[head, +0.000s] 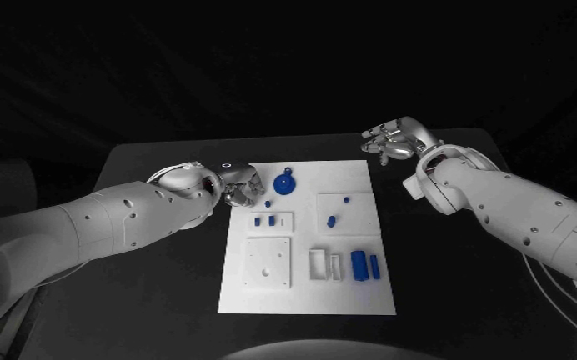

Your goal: Assemble the parts on the task board

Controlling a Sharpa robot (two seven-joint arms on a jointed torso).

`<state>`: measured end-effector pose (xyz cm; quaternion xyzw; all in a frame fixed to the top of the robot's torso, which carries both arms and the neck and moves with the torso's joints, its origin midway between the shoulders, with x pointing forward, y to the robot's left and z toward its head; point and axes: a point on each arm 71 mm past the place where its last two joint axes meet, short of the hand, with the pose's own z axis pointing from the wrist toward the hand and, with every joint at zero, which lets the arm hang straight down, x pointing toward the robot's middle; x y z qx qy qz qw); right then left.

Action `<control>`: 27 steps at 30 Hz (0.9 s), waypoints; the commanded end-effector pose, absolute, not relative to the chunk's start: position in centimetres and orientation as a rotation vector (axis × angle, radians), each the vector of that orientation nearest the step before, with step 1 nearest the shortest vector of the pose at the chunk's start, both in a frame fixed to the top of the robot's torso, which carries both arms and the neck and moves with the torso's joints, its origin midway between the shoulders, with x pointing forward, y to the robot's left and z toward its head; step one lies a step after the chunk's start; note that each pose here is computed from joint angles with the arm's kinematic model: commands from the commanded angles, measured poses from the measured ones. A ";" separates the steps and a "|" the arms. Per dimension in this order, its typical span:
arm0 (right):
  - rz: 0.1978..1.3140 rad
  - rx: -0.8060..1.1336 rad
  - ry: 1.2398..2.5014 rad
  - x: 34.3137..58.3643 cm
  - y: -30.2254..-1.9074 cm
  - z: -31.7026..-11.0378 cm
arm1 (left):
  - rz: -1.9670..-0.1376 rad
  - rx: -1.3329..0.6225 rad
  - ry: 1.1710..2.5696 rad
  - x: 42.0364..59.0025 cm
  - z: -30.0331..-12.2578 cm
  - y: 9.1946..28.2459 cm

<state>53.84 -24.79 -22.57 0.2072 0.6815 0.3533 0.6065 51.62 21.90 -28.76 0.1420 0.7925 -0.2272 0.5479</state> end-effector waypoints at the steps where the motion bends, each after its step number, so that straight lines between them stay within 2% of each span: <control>1: 0.835 0.420 1.629 53.6 -24.2 -22.7 | -0.565 0.255 1.833 52.1 -28.0 22.5; 6: 0.844 0.350 1.647 53.1 -24.0 -22.5 | -0.598 0.118 1.766 52.9 -26.3 23.8; 10: 0.822 0.262 1.677 52.5 -23.7 -22.5 | -0.660 -0.069 1.737 53.3 -25.0 24.9; 15: 0.767 0.141 1.804 51.4 -23.0 -23.4 | -0.886 -0.463 1.685 53.4 -23.6 26.0; 20: 0.709 0.031 1.835 50.3 -22.2 -23.9 | -1.074 -0.708 1.623 52.9 -22.9 25.7; 27: 0.604 -0.118 1.823 48.9 -20.6 -24.8 | -1.198 -0.780 1.628 52.5 -22.8 24.6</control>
